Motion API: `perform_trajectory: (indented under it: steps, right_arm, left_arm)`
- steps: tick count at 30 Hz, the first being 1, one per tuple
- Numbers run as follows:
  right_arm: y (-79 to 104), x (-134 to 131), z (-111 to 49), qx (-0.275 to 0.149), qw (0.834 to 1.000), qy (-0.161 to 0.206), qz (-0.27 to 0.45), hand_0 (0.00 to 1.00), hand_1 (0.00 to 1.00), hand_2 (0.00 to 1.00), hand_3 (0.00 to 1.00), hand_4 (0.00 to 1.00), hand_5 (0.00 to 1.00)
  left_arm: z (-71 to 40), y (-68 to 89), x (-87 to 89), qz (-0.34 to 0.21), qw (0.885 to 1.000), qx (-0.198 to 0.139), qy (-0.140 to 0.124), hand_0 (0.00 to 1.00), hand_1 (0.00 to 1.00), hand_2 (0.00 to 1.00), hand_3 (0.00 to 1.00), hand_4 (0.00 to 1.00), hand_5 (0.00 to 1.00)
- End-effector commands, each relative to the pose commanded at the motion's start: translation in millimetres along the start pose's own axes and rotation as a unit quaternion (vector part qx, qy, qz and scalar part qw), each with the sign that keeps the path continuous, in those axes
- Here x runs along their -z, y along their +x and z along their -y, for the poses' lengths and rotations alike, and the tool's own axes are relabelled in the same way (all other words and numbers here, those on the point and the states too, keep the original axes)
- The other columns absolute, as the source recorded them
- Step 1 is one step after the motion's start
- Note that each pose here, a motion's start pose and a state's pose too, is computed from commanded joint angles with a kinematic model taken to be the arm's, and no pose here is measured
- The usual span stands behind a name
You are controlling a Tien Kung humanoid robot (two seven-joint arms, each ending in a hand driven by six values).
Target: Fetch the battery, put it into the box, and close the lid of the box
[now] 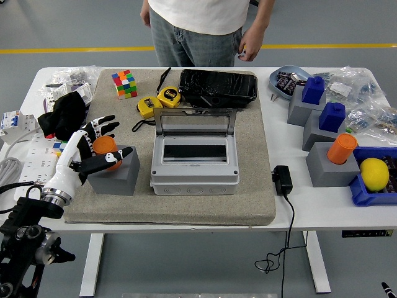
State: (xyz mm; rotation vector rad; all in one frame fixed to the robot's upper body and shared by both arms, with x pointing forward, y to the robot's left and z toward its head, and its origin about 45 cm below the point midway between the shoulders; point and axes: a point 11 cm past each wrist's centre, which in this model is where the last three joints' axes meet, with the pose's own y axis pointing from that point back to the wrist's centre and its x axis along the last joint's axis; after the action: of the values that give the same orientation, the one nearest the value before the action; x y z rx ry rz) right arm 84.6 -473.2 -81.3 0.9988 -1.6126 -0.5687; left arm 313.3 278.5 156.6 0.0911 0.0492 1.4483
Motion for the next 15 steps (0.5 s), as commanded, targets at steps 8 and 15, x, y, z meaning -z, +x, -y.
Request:
perform_trajectory:
  steps: [8, 15]
  right_arm:
    - [0.4, 0.3, 0.1, 0.000, 1.000, 0.001, -0.001, 0.796, 0.754, 0.734, 0.764, 0.998, 0.998]
    - [0.2, 0.4, 0.1, 0.001, 1.000, 0.001, -0.001, 0.794, 0.753, 0.733, 0.763, 0.998, 0.998]
  left_arm:
    - [-1.4, 5.4, 9.5, -0.037, 0.999, -0.012, 0.008, 0.735, 0.821, 0.704, 0.717, 0.998, 0.002]
    - [-1.7, 5.2, 10.5, -0.033, 0.999, -0.021, 0.011, 0.672, 0.750, 0.624, 0.653, 0.998, 0.002]
